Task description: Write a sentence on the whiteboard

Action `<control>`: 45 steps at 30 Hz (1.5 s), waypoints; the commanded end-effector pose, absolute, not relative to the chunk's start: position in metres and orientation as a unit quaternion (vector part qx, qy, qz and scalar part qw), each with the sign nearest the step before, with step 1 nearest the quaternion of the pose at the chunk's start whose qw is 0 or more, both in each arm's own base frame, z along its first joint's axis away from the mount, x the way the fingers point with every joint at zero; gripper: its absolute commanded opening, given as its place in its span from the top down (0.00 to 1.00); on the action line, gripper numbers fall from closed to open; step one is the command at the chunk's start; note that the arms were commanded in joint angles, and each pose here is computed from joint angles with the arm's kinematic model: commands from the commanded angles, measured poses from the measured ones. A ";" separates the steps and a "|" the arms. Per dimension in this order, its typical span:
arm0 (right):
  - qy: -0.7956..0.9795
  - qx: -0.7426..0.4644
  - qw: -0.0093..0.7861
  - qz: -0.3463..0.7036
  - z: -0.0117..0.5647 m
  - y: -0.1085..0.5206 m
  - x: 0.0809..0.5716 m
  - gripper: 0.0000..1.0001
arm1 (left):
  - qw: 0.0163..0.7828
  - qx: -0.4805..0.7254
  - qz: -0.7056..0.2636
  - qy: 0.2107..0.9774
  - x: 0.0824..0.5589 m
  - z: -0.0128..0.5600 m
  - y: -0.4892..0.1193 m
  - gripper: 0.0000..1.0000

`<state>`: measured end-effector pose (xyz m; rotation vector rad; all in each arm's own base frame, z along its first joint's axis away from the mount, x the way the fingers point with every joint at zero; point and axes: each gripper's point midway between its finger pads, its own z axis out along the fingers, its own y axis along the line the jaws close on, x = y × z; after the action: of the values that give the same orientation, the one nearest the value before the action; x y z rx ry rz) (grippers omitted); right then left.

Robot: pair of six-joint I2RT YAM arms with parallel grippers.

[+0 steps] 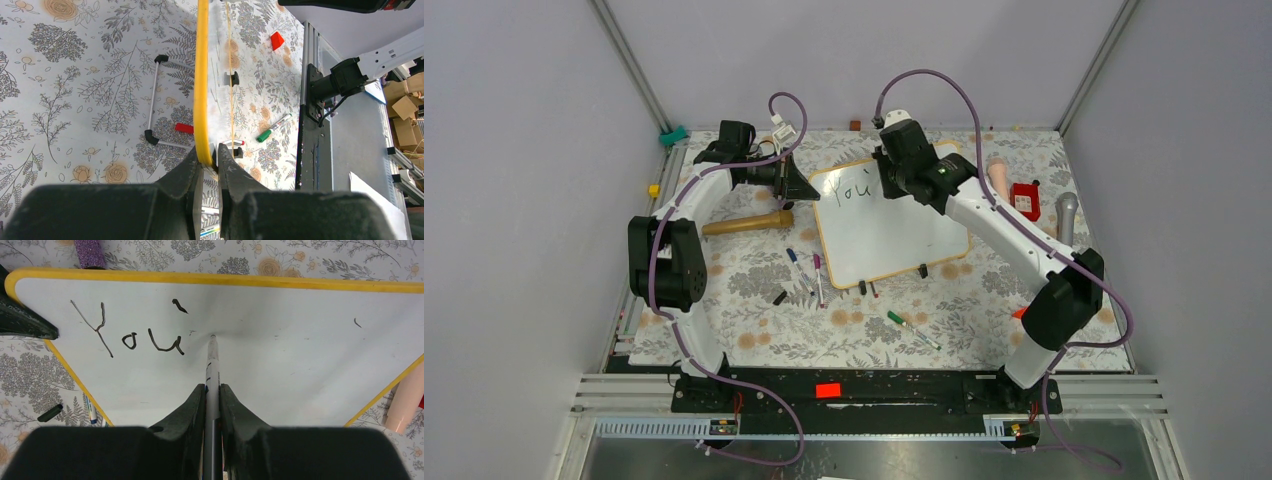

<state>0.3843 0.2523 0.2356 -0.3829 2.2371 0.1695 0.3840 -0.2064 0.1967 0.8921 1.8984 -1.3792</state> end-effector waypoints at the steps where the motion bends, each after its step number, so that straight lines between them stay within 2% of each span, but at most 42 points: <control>1: 0.879 -0.142 0.450 0.069 0.256 0.248 0.393 1.00 | 0.280 0.368 -0.490 0.739 0.366 0.156 -0.213 1.00; 19: 0.881 -0.144 0.444 0.071 0.249 0.258 0.405 1.00 | 0.281 0.368 -0.489 0.739 0.367 0.156 -0.213 1.00; 35: 0.899 -0.144 0.407 0.073 0.220 0.246 0.378 1.00 | 0.280 0.367 -0.490 0.740 0.366 0.155 -0.213 1.00; 45: 0.892 -0.140 0.423 0.072 0.232 0.249 0.388 1.00 | 0.280 0.368 -0.490 0.739 0.366 0.156 -0.213 1.00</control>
<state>0.3783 0.2479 0.2169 -0.3788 2.2745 0.1670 0.3843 -0.2060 0.1958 0.8904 1.9032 -1.3741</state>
